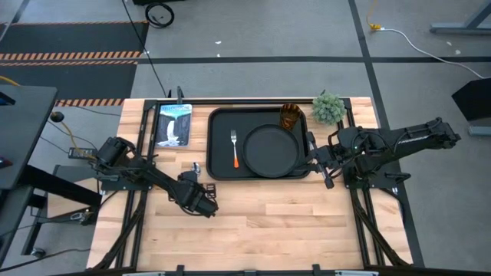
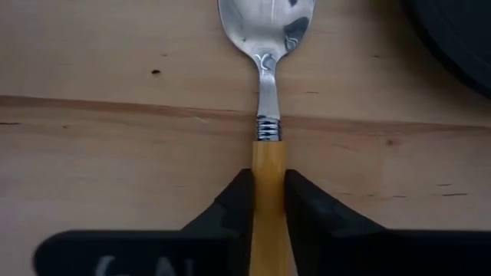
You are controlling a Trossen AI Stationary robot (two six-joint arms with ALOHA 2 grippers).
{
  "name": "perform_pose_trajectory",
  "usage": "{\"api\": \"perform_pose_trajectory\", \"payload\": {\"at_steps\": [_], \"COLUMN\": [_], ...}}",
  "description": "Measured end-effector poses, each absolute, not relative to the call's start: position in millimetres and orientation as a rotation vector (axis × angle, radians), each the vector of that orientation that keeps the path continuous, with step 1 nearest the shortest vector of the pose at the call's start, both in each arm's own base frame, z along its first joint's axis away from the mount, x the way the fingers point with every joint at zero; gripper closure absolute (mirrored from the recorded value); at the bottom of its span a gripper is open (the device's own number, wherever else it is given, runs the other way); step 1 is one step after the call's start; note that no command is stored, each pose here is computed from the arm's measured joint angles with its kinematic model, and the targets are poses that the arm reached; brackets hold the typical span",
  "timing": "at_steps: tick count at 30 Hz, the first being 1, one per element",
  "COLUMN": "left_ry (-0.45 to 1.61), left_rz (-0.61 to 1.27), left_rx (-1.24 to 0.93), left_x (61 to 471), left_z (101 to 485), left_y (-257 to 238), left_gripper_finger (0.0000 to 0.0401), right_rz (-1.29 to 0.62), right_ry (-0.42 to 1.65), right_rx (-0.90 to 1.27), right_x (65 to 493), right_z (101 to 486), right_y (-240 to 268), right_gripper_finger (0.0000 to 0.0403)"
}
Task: Pick and place plate/cup/fork/spoon on tray
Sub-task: Put the yellow spoon to the left of the orange fork on the black tray
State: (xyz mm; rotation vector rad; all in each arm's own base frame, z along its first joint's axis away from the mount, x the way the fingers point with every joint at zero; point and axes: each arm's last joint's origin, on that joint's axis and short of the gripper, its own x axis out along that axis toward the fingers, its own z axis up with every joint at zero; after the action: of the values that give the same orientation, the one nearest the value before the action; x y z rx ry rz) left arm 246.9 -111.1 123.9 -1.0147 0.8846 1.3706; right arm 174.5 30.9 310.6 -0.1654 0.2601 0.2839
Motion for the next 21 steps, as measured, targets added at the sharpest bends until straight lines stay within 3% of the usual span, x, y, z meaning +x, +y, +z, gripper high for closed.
{"api": "perform_pose_trajectory", "payload": {"at_steps": [9, 21], "left_ry": [0.87, 0.831], "left_rz": [1.387, 1.409], "left_rx": [-1.015, -0.98], "left_x": [246.2, 247.0], "left_z": [124.0, 153.2], "left_y": [-110.6, -102.7], "left_gripper_finger": [0.0343, 0.0338], "right_rz": [0.284, 0.274], "right_ry": [0.262, 0.262], "right_rx": [-0.166, -0.173], "right_x": [174.5, 174.6], "right_z": [310.4, 310.4], "right_y": [30.9, 30.6], "right_gripper_finger": [0.0394, 0.0394]}}
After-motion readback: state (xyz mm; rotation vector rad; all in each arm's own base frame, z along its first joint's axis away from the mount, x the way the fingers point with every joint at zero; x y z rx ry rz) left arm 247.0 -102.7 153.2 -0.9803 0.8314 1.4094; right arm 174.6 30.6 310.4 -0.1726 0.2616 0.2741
